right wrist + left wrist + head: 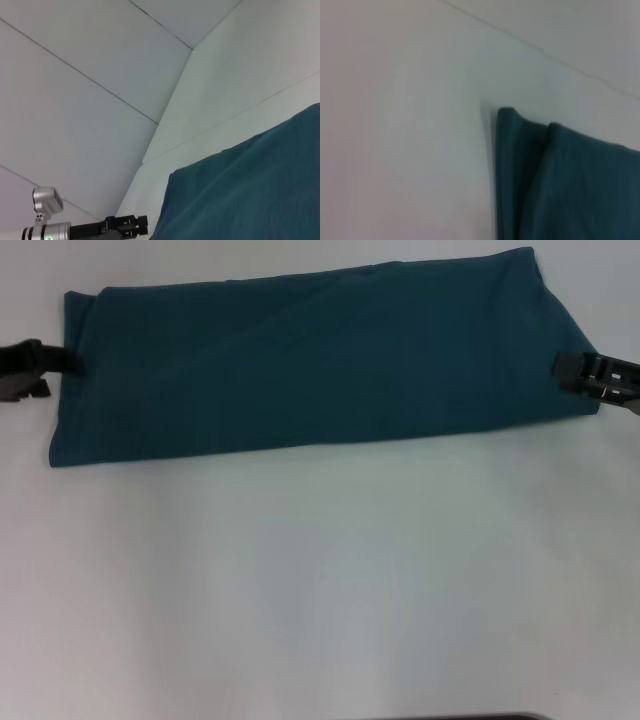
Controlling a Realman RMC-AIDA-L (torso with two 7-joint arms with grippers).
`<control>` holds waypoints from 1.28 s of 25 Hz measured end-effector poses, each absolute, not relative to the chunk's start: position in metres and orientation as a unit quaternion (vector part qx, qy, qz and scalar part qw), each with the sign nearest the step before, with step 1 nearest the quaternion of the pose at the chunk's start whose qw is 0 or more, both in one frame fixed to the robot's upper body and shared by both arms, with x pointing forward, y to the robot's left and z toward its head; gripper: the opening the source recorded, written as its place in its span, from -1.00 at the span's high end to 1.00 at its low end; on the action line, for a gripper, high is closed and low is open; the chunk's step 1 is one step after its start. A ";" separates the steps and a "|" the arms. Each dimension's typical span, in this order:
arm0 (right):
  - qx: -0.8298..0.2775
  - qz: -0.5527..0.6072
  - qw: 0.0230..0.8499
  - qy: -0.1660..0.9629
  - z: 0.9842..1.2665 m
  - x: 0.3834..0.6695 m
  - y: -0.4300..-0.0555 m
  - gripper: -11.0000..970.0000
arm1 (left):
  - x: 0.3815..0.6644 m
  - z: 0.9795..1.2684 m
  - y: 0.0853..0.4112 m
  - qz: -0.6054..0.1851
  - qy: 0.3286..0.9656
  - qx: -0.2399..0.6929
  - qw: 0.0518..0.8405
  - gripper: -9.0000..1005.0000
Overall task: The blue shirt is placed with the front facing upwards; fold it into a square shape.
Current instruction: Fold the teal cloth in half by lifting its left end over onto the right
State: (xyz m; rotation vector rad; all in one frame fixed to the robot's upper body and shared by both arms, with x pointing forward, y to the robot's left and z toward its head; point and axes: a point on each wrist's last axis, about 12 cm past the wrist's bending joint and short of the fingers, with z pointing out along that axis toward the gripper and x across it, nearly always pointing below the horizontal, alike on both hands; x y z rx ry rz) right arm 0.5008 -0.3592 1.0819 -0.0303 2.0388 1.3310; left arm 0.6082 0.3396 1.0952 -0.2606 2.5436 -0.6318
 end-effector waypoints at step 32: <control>-0.010 0.512 0.348 0.785 1.082 0.501 -0.360 -0.86 | 0.614 1.087 0.327 -0.197 0.944 -0.075 0.255 -0.29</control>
